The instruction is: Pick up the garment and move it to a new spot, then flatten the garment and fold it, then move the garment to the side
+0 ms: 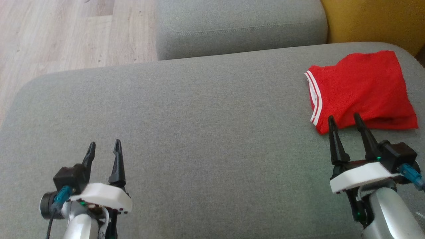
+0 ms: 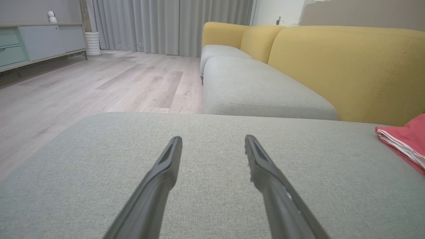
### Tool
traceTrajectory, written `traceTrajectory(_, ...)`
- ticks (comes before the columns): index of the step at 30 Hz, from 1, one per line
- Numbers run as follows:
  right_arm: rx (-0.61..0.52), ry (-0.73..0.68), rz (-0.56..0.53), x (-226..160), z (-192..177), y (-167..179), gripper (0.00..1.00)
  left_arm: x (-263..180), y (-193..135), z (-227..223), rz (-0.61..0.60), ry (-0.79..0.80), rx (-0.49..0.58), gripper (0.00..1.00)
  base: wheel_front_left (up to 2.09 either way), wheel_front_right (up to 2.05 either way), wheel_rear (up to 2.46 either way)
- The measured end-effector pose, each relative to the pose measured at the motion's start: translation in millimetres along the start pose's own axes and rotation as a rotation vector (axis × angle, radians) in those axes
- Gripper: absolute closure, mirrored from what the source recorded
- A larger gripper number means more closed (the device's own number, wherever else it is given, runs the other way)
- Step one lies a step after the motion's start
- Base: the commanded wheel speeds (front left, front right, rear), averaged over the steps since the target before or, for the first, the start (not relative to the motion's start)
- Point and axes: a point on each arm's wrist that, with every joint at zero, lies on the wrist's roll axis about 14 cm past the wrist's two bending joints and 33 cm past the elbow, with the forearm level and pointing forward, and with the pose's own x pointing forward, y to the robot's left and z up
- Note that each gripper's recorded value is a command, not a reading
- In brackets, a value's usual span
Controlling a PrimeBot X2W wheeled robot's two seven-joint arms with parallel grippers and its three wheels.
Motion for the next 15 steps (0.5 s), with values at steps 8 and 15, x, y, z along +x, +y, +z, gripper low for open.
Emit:
traceTrajectory(8, 0.001, 0.017, -0.008, -2, -5, -2, 0.00, 0, -1, -2, -0.003, 0.005, -0.001, 0.00, 0.00, 0.00, 0.00)
traceTrajectory(15, 0.026, 0.176, -0.034, -31, -57, -5, 1.00, -28, 3, -54, 0.017, 0.171, -0.019, 1.00, 0.00, 0.00, 0.00)
